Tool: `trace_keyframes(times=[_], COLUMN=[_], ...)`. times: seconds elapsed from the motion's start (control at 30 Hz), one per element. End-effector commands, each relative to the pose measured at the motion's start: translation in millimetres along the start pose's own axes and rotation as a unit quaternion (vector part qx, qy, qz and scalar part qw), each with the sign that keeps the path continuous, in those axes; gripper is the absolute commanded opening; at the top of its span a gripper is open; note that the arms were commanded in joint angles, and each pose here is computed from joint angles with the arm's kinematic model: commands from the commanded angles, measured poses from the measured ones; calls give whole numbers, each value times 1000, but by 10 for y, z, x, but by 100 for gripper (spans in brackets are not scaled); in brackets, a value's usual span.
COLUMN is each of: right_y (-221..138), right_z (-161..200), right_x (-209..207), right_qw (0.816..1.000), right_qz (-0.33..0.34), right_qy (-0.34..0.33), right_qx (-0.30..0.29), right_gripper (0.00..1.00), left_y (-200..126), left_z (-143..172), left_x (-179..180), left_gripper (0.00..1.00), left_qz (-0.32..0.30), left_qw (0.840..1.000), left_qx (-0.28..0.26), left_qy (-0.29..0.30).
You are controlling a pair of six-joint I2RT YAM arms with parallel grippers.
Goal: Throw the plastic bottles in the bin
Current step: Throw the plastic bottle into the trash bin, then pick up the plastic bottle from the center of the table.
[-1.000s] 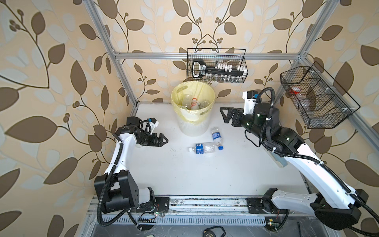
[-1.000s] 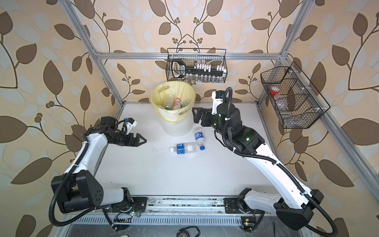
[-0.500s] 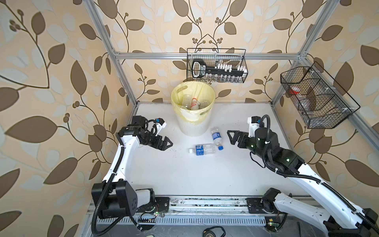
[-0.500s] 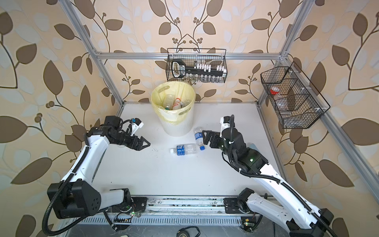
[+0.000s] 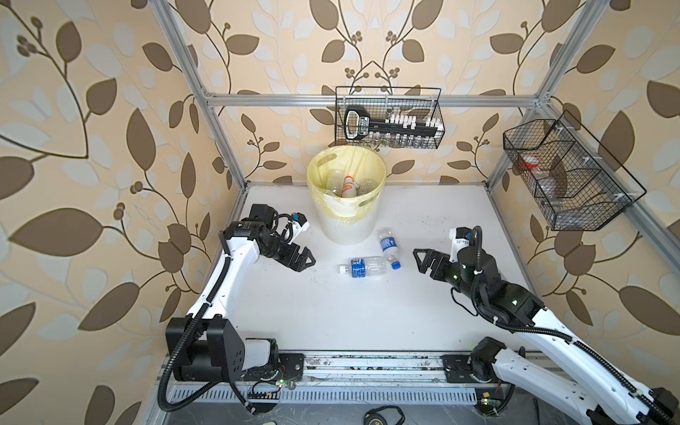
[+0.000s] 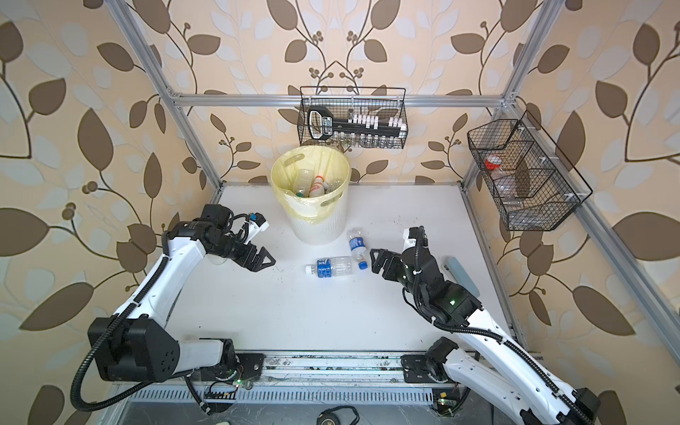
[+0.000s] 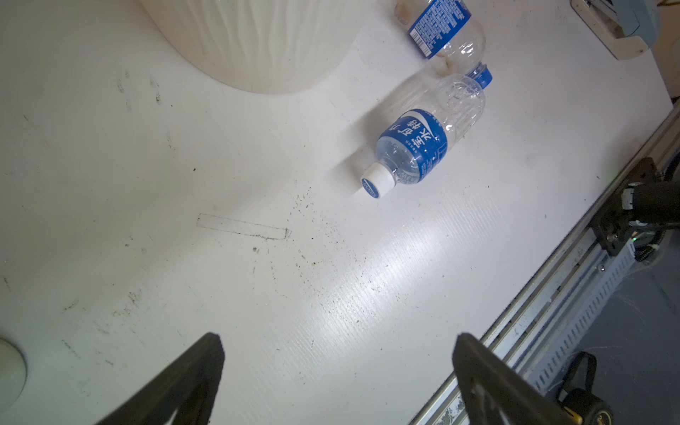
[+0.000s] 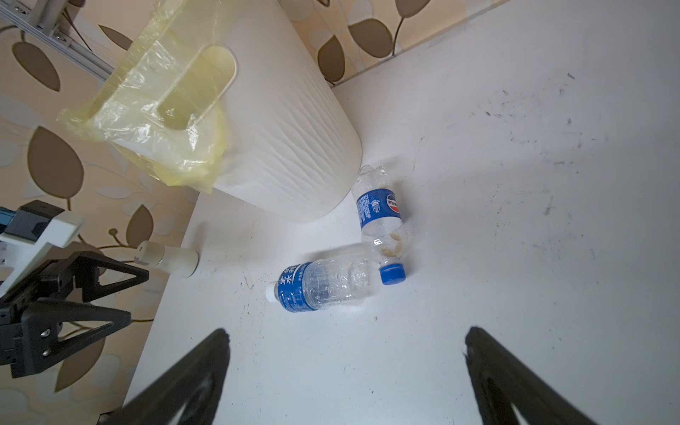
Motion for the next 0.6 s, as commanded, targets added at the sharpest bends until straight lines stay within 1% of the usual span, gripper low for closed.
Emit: trace_keyframes(times=[0.0, 0.1, 0.23, 0.33, 0.57], right_y=[-44, -56, -12, 12, 13], right_z=[25, 52, 120, 161, 180], right_x=[-132, -231, -300, -342, -388], right_qw=[1000, 999, 999, 999, 998], right_qz=[5, 8, 26, 41, 45], right_qy=[24, 36, 32, 28, 34], right_qx=[-15, -25, -11, 0, -4], right_gripper=[100, 100, 100, 100, 100], left_y=[-69, -41, 6, 106, 343], left_z=[-94, -137, -197, -233, -278], left_x=[-62, -89, -194, -292, -528], left_gripper=[99, 99, 99, 99, 99], left_qz=[-1, 3, 19, 22, 33], left_qw=[999, 997, 994, 990, 978], left_qx=[9, 18, 16, 31, 58], left_qy=[48, 70, 108, 139, 199])
Point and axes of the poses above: each gripper's point midway between its finger pads, its own y axis out along the fingers, its own x axis along the line the jaws close on, z = x × y, the point moved 5 cm from there along -y, back along the fingers, and after that the axes turned 13 degrees about y, right-handed, at the moved point
